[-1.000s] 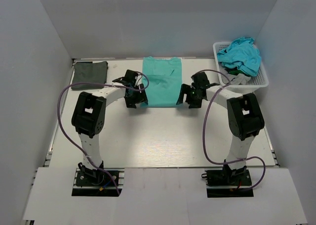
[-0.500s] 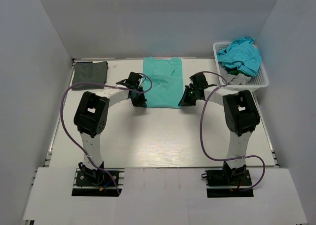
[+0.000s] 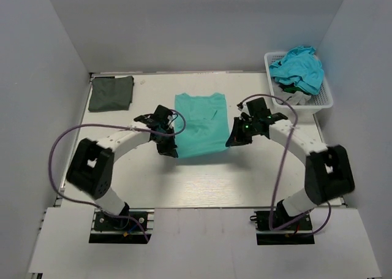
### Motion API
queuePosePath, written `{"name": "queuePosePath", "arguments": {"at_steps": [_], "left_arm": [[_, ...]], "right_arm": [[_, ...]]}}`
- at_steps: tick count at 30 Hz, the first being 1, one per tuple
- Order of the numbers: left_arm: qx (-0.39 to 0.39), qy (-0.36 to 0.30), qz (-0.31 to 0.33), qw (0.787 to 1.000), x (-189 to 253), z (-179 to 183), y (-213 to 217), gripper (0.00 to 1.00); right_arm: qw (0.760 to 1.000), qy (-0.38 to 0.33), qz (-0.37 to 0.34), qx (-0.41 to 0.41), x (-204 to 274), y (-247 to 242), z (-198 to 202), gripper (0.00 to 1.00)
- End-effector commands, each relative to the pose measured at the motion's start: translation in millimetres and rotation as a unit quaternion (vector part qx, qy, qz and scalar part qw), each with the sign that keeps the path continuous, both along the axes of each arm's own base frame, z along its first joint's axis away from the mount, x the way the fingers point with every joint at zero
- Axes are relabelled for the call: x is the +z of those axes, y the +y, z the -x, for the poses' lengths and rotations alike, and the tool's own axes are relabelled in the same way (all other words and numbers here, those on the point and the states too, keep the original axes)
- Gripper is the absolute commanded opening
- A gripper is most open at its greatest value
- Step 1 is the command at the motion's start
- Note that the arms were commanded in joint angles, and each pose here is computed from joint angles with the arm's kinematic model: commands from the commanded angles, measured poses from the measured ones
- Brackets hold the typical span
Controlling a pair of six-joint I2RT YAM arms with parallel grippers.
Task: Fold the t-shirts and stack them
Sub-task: Fold the long partially folded tshirt into a neat square
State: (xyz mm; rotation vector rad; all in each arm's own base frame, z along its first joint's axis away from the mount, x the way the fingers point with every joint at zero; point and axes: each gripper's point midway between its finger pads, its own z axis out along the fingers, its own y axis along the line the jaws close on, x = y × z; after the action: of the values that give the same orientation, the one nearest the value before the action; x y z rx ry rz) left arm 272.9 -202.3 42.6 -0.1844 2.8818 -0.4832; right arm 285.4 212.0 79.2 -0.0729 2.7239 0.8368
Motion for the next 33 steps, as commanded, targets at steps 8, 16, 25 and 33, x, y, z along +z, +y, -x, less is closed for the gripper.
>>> {"name": "queuePosePath", "arguments": {"at_steps": [8,16,25,33], "left_arm": [[-0.032,-0.026,0.09,0.995,124.7,73.6,4.4,0.0],[-0.04,-0.101,0.095,0.99,173.6,36.6,-3.3,0.0],[0.005,-0.138,0.029,0.99,160.0,-38.4,-5.2,0.0],[0.059,-0.179,-0.01,0.982,159.8,-114.2,-2.1,0.0]], "right_arm": [[0.994,0.009,-0.051,0.092,92.2,-19.4,99.5,0.0],[0.994,0.016,-0.064,0.085,118.2,-14.8,83.0,0.0],[0.994,0.005,-0.083,0.067,105.0,-12.6,49.2,0.0],[0.993,0.009,-0.108,0.035,89.6,-19.6,11.7,0.0]]}}
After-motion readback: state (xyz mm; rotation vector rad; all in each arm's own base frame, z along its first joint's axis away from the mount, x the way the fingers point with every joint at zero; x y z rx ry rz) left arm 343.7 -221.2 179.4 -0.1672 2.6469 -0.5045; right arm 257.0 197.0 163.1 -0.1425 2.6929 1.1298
